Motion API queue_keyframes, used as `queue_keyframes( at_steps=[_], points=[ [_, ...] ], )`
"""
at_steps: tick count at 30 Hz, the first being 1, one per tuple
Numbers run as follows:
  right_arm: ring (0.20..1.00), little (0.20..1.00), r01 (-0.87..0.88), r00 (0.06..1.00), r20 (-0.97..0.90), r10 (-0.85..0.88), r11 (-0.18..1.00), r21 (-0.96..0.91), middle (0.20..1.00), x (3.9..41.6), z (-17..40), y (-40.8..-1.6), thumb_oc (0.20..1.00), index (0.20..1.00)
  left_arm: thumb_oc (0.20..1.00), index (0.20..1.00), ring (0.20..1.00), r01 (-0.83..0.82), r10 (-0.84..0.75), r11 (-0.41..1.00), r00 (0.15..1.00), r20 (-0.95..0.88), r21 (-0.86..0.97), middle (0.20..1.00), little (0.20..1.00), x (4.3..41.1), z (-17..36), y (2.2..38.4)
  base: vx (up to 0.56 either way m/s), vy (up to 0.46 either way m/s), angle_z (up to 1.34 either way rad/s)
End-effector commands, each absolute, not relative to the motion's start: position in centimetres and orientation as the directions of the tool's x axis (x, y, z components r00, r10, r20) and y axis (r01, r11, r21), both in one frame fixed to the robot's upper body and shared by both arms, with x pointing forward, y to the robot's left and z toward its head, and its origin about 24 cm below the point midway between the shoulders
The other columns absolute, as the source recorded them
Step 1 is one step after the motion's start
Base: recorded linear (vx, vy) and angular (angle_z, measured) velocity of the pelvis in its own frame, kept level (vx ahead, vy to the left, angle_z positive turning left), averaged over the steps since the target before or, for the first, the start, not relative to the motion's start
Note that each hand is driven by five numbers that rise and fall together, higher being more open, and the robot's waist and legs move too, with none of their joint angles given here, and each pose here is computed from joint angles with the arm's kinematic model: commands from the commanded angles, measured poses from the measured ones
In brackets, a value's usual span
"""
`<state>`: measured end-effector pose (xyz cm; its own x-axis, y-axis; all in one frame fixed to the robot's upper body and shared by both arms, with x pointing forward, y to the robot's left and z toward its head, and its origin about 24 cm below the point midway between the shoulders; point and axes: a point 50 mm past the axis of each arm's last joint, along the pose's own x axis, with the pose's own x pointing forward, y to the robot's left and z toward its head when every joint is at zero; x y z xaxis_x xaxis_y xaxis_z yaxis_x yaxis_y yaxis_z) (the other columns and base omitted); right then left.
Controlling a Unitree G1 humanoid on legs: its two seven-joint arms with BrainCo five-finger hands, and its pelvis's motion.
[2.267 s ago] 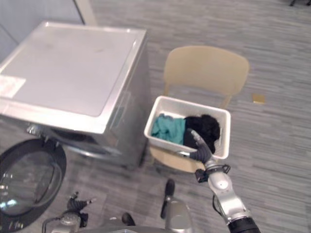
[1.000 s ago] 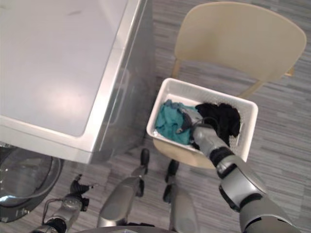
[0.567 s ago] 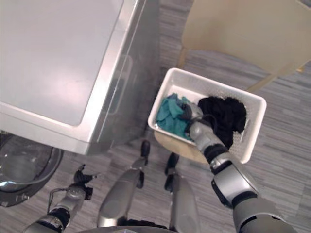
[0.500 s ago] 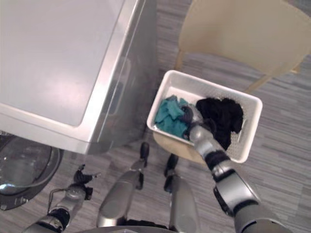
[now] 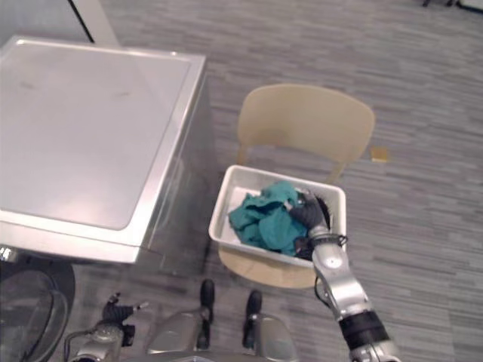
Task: Grab the laundry basket,head to the washer,open it,put in the laundry and shut it.
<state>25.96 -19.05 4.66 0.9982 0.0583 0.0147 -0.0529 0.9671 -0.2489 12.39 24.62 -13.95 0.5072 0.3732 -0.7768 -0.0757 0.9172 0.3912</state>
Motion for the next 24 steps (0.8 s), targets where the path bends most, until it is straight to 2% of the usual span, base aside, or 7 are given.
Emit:
queue_keyframes(
  at_steps=[1, 9, 13, 14, 15, 17, 24],
  points=[
    [0.2, 0.2, -0.083, 0.976, 0.186, 0.115, 0.982, -0.171, 0.2, 26.5, 7.9, -18.1, 0.2, 0.2, 1.0, 1.0, 1.0, -0.075, 0.399, 0.9, 0.537, -0.743, 0.429, 1.0, 1.0, 13.3, -13.4, 25.3, -0.15, 0.004, -0.05],
    [0.2, 0.2, -0.178, 0.961, 0.188, 0.204, 0.973, -0.148, 0.2, 25.9, 7.8, -16.4, 0.2, 0.2, 1.0, 1.0, 1.0, -0.101, 0.371, 0.898, 0.697, -0.613, 0.429, 1.0, 1.0, 16.4, -10.5, 25.5, -0.19, -0.137, 0.35],
    [0.2, 0.2, -0.19, 0.948, 0.228, 0.222, 0.969, -0.156, 0.2, 26.2, 9.1, -16.3, 0.2, 0.2, 1.0, 1.0, 1.0, -0.037, 0.219, 0.932, 0.85, -0.48, 0.36, 1.0, 1.0, 19.5, -7.4, 23.0, -0.23, -0.154, 0.6],
    [0.2, 0.2, -0.19, 0.948, 0.228, 0.223, 0.969, -0.155, 0.2, 26.2, 9.1, -16.3, 0.2, 0.2, 1.0, 1.0, 1.0, -0.036, 0.219, 0.932, 0.849, -0.48, 0.36, 1.0, 1.0, 19.5, -7.3, 23.0, -0.34, -0.089, 0.91],
    [0.2, 0.2, -0.191, 0.941, 0.251, 0.228, 0.968, -0.164, 0.2, 26.3, 9.8, -16.4, 0.2, 0.2, 1.0, 1.0, 1.0, 0.001, 0.144, 0.936, 0.912, -0.384, 0.353, 1.0, 1.0, 21.2, -5.1, 22.1, -0.18, -0.016, 0.83],
    [0.2, 0.2, -0.219, 0.925, 0.28, 0.256, 0.963, -0.156, 0.2, 26.3, 10.5, -16.0, 0.2, 0.2, 1.0, 1.0, 1.0, 0.035, 0.067, 0.939, 0.958, -0.28, 0.343, 1.0, 1.0, 22.3, -2.8, 21.3, -0.37, -0.042, 1.06],
    [0.2, 0.2, -0.377, 0.868, 0.32, 0.381, 0.923, -0.076, 0.2, 26.1, 11.4, -13.4, 0.2, 0.2, 1.0, 1.0, 1.0, 0.196, -0.191, 0.885, 0.98, -0.055, 0.422, 1.0, 1.0, 24.4, 2.5, 17.9, -0.18, 0.003, 0.89]
  ],
)
